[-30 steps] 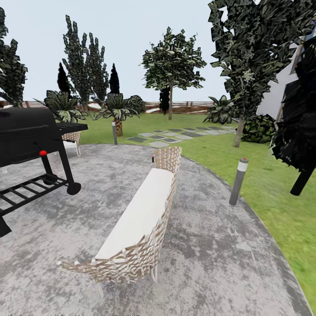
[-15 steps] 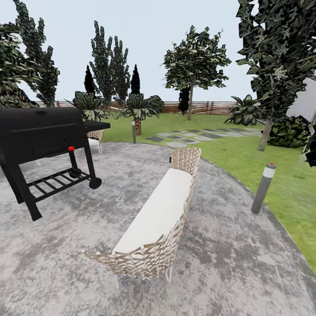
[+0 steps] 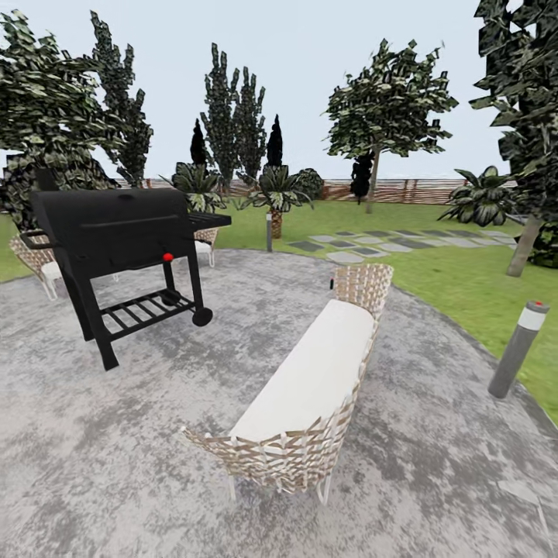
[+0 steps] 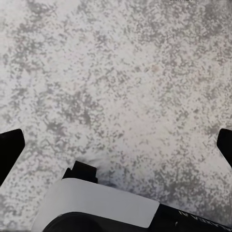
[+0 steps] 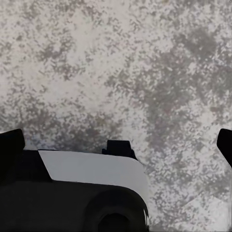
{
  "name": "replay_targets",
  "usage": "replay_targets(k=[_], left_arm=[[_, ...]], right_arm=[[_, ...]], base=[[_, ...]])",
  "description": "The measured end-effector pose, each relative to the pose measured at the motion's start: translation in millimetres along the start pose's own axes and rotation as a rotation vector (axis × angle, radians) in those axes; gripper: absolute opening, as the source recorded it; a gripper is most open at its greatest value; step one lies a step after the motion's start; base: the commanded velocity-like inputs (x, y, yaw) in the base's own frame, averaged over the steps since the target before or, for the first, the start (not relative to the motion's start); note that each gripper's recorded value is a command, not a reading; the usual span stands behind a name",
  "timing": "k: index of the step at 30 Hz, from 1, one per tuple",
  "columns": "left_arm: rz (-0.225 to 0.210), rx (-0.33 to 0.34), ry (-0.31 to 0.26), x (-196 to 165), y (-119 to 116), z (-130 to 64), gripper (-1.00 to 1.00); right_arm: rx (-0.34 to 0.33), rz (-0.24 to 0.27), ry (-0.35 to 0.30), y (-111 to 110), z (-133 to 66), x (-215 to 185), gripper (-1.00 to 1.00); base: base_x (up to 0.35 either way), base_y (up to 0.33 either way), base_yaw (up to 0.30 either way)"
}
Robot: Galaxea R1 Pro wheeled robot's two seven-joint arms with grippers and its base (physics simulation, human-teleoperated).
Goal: In the garden, pick up the pesticide atomizer on the floor and spray pesticide onto both trees until each tree trunk is fully covered.
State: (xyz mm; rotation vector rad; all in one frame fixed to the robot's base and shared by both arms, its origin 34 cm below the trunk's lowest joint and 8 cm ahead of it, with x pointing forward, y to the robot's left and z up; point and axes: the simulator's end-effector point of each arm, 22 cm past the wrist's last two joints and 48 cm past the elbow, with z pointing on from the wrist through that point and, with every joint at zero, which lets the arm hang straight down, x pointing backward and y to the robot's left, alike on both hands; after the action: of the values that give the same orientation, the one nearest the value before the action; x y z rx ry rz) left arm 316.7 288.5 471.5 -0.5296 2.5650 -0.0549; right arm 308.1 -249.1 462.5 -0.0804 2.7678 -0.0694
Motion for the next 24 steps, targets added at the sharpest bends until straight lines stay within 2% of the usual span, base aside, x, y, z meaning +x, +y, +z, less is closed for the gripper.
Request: replay_targets(k=[4, 9, 24], left_arm=[[0.0, 0.0, 0.0, 0, 0, 0.0, 1.0], [0.0, 0.0, 0.0, 0, 0, 0.0, 1.0], [0.0, 0.0, 0.0, 0, 0, 0.0, 1.0]], right_arm=[[-0.014, -0.045, 0.016, 6, -0.7, 8, 1.0], [-0.021, -0.07, 0.023, 8, -1.2, 12, 1.0], [-0.024, -0.082, 0.025, 9, -1.4, 14, 1.0]], base=[[0.0, 0.0, 0.287], [0.0, 0.0, 0.287], [0.0, 0.0, 0.287]])
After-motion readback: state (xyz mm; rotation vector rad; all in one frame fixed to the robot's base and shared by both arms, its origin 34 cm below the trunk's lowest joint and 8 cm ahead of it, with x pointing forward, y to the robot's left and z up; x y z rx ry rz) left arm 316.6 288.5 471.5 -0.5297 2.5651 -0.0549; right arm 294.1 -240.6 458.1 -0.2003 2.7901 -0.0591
